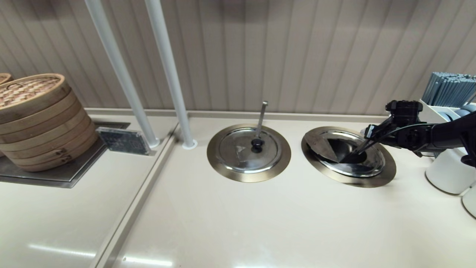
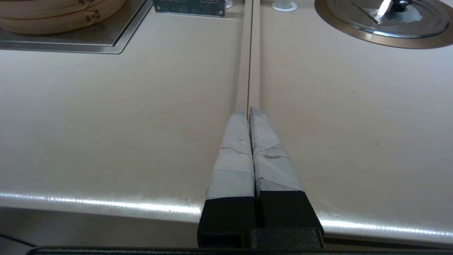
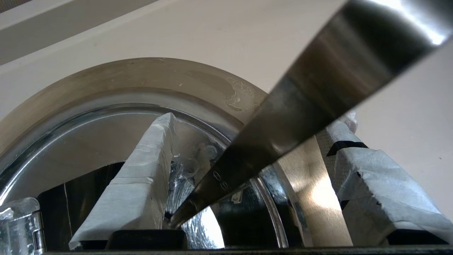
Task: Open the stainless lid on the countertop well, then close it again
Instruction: Stir with a spoon
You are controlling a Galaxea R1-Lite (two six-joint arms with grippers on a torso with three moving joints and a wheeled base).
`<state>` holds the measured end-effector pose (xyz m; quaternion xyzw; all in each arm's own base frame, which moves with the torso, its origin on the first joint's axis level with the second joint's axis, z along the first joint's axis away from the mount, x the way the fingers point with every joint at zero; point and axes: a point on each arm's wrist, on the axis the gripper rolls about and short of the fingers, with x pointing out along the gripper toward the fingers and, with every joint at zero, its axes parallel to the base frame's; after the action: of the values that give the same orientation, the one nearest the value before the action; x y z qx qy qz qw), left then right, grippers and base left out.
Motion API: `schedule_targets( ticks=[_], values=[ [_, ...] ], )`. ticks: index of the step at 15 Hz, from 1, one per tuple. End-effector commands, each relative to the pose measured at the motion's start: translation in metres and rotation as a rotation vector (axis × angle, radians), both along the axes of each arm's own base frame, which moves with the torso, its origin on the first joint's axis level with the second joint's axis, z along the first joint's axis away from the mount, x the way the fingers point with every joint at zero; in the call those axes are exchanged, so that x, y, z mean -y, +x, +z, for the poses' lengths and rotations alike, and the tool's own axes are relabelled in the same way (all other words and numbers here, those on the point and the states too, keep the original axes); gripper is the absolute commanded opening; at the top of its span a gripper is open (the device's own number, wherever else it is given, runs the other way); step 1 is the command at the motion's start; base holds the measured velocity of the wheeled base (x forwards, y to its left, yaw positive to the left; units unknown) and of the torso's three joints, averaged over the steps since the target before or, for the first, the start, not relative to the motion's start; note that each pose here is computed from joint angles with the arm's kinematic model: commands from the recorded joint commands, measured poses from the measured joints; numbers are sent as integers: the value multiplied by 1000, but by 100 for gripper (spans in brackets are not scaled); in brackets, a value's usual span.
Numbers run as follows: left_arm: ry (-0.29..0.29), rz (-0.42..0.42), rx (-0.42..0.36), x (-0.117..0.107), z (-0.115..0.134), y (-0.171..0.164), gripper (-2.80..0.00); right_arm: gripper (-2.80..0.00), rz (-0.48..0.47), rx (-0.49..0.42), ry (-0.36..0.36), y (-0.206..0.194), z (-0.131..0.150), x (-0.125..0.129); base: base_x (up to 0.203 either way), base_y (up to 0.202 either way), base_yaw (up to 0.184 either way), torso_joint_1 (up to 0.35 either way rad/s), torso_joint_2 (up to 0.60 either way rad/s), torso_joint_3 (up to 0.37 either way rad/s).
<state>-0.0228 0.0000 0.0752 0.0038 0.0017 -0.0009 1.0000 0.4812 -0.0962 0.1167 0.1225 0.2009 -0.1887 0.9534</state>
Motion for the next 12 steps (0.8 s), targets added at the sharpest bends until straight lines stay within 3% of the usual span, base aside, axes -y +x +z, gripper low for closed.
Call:
schedule_targets(
  ticks=[1, 12],
  values=[
    [0, 0, 2, 0, 0, 0, -280, 0, -4, -4, 3, 14, -19, 3, 0, 0, 0, 0, 0, 0],
    [0, 0, 0, 0, 0, 0, -280, 0, 15, 64, -7, 42, -29, 4, 0, 0, 0, 0, 0, 0]
  ],
)
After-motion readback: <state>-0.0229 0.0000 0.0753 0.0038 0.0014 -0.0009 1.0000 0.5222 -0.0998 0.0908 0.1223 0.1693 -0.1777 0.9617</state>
